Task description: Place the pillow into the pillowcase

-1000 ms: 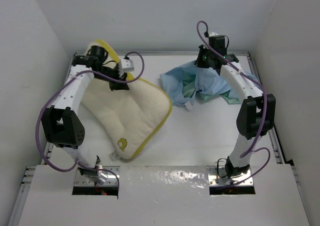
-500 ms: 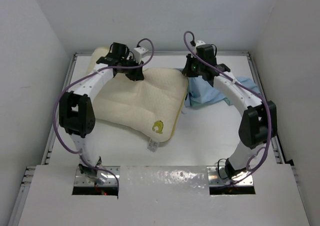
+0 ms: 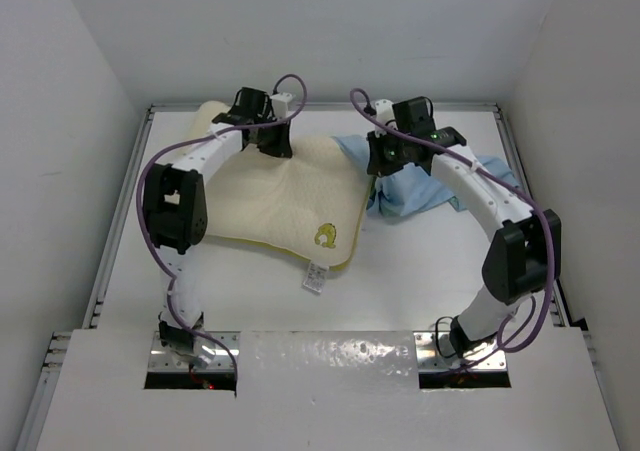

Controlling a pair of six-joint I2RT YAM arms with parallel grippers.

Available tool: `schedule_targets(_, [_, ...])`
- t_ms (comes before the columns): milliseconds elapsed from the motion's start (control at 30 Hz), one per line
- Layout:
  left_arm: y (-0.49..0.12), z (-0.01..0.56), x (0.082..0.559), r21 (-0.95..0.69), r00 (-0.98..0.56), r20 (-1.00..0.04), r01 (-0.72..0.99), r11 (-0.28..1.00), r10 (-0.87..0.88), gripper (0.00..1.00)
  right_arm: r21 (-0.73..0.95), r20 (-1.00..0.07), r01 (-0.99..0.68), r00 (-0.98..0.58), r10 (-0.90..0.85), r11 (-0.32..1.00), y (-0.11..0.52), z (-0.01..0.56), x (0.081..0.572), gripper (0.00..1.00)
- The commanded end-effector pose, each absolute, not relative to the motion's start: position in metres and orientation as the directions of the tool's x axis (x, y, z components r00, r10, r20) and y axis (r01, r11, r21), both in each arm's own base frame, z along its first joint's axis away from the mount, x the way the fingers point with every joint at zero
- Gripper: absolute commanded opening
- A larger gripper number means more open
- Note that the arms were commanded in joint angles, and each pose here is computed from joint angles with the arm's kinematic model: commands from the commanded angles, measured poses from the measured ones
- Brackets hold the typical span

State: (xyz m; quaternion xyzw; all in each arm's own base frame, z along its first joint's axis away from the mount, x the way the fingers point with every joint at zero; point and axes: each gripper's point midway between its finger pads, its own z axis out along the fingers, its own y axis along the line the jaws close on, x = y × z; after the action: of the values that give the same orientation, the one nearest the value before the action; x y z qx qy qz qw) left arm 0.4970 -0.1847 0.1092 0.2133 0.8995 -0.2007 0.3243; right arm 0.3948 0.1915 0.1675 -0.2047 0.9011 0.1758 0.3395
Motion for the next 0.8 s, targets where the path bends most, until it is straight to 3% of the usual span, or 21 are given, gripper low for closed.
schedule_targets(0, [-0.167,0.186,0.533,-0.211,-0.562,-0.825,0.417,0.884,0.068,0.0,0.159,-0.672,-0.667,-0.613,-0.415,0.728,0.194,0.188,0.357,0.0])
schedule_targets(133, [-0.165,0.177,0.541,-0.276,-0.601,-0.799,0.309,0.91,-0.038,0.0,0.261,-0.679,-0.69,-0.628,-0.38,0.675,0.22,0.191,0.364,0.0])
schedule_targets(167, [-0.165,0.173,0.542,-0.271,-0.602,-0.798,0.305,0.913,-0.036,0.0,0.283,-0.665,-0.665,-0.655,-0.359,0.691,0.224,0.184,0.37,0.08])
schedule_targets(200, [-0.165,0.163,0.543,-0.246,-0.594,-0.804,0.33,0.911,-0.002,0.28,0.269,-0.691,-0.635,-0.651,-0.313,0.724,0.226,0.19,0.387,0.67])
schedule_targets(233, [-0.165,0.159,0.544,-0.226,-0.589,-0.808,0.357,0.906,0.031,0.53,0.253,-0.702,-0.614,-0.648,-0.295,0.747,0.225,0.192,0.397,0.91])
schedule_targets(267, [-0.165,0.162,0.548,-0.198,-0.567,-0.821,0.399,0.895,0.071,0.68,0.25,-0.706,-0.57,-0.661,-0.255,0.783,0.224,0.19,0.412,0.99])
schedule_targets(333, [-0.168,0.175,0.542,-0.112,-0.501,-0.838,0.545,0.831,0.216,0.99,0.177,-0.746,-0.463,-0.639,-0.189,0.869,0.205,0.211,0.443,0.99])
schedule_targets(467, [-0.179,0.257,0.508,0.179,-0.145,-0.874,0.792,0.584,0.464,1.0,0.236,-0.825,-0.31,-0.564,0.021,0.921,0.16,0.26,0.456,0.99])
schedule_targets(500, [-0.186,0.266,0.494,0.326,0.052,-0.829,0.853,0.406,0.557,0.97,0.232,-0.805,-0.298,-0.593,0.011,0.926,0.153,0.239,0.443,0.99])
schedule_targets(533, [-0.195,0.266,0.474,0.369,0.129,-0.785,0.883,0.289,0.606,0.86,0.211,-0.809,-0.294,-0.587,-0.002,0.932,0.147,0.237,0.436,0.91])
schedule_targets(567, [-0.19,0.257,0.445,0.397,0.201,-0.689,0.909,0.131,0.696,0.31,0.179,-0.81,-0.32,-0.585,-0.046,0.93,0.141,0.23,0.418,0.63])
schedule_targets(600, [-0.203,0.25,0.425,0.381,0.224,-0.653,0.923,0.058,0.724,0.09,0.171,-0.802,-0.326,-0.594,-0.061,0.93,0.139,0.223,0.409,0.01])
schedule_targets(633, [-0.202,0.231,0.406,0.334,0.199,-0.617,0.942,0.024,0.762,0.0,0.165,-0.797,-0.319,-0.6,-0.064,0.933,0.135,0.218,0.402,0.0])
schedule_targets(700, [-0.203,0.192,0.361,0.258,0.255,-0.487,0.956,-0.141,0.835,0.0,0.139,-0.777,-0.317,-0.622,-0.095,0.938,0.125,0.192,0.376,0.0])
schedule_targets(733, [-0.195,0.166,0.335,0.2,0.257,-0.443,0.962,-0.185,0.859,0.06,0.116,-0.76,-0.306,-0.639,-0.114,0.945,0.118,0.17,0.365,0.23])
schedule_targets(767, [-0.198,0.155,0.321,0.208,0.306,-0.382,0.948,-0.241,0.872,0.32,0.101,-0.77,-0.294,-0.628,-0.112,0.95,0.113,0.172,0.359,0.44])
